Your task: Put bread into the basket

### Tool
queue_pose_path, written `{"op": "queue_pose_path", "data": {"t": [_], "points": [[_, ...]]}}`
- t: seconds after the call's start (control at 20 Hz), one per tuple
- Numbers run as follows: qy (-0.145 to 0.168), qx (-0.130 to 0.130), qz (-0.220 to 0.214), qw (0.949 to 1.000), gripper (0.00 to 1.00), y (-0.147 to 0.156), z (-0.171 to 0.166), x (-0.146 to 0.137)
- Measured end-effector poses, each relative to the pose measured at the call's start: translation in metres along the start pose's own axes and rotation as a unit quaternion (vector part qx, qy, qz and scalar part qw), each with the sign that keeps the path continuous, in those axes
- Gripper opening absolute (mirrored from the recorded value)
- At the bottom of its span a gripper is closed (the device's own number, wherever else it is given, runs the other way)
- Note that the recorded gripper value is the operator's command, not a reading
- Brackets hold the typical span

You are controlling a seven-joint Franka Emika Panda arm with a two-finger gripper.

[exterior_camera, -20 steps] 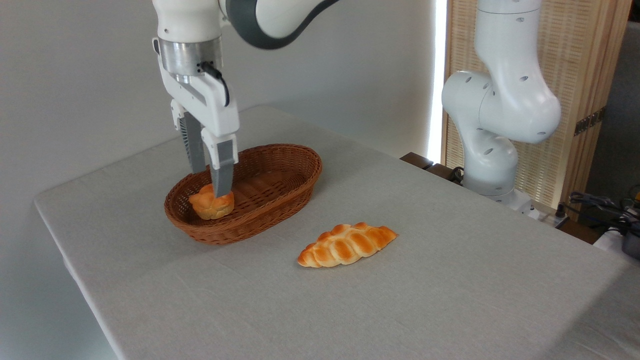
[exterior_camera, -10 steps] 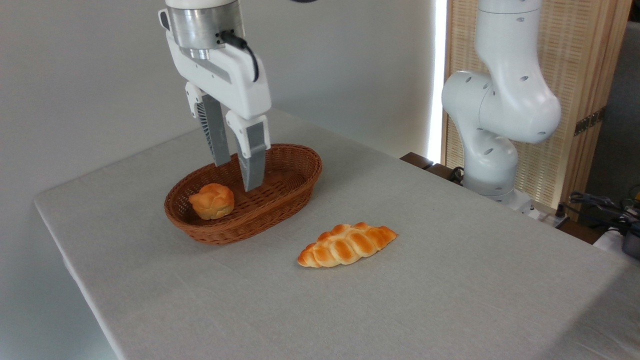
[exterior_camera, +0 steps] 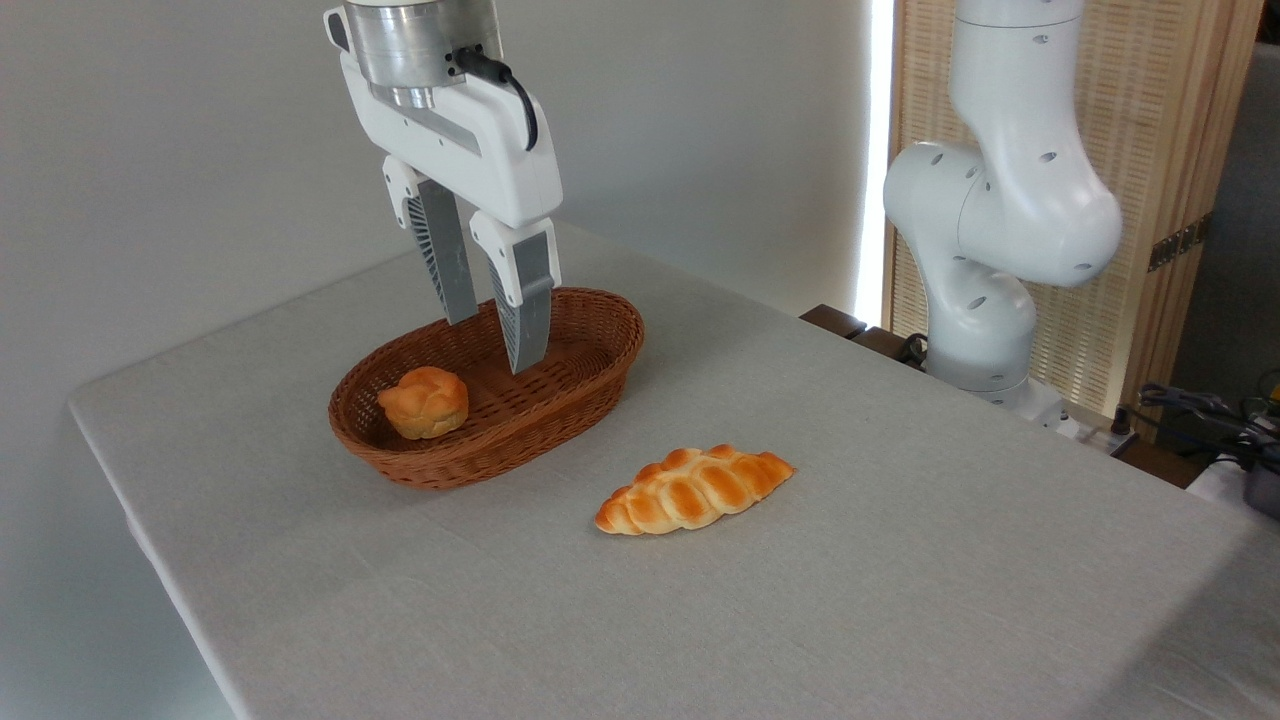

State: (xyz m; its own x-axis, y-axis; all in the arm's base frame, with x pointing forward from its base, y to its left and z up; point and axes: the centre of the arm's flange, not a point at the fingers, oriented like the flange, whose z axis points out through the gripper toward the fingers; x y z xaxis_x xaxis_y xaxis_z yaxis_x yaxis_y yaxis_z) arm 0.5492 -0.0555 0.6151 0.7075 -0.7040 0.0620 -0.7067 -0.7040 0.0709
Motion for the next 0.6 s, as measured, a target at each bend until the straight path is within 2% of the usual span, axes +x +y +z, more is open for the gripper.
{"op": "queue_pose_path", "data": {"t": [0.15, 0.35, 0.6], "points": [[-0.002, 0.0, 0.001, 1.0, 1.0, 0.0007, -0.0033, -0.0007], [-0.02, 0.021, 0.005, 0.9996, 1.0, -0.0035, -0.0041, -0.0042], [-0.021, 0.024, 0.005, 0.9995, 1.0, -0.004, -0.0045, -0.0046]]}}
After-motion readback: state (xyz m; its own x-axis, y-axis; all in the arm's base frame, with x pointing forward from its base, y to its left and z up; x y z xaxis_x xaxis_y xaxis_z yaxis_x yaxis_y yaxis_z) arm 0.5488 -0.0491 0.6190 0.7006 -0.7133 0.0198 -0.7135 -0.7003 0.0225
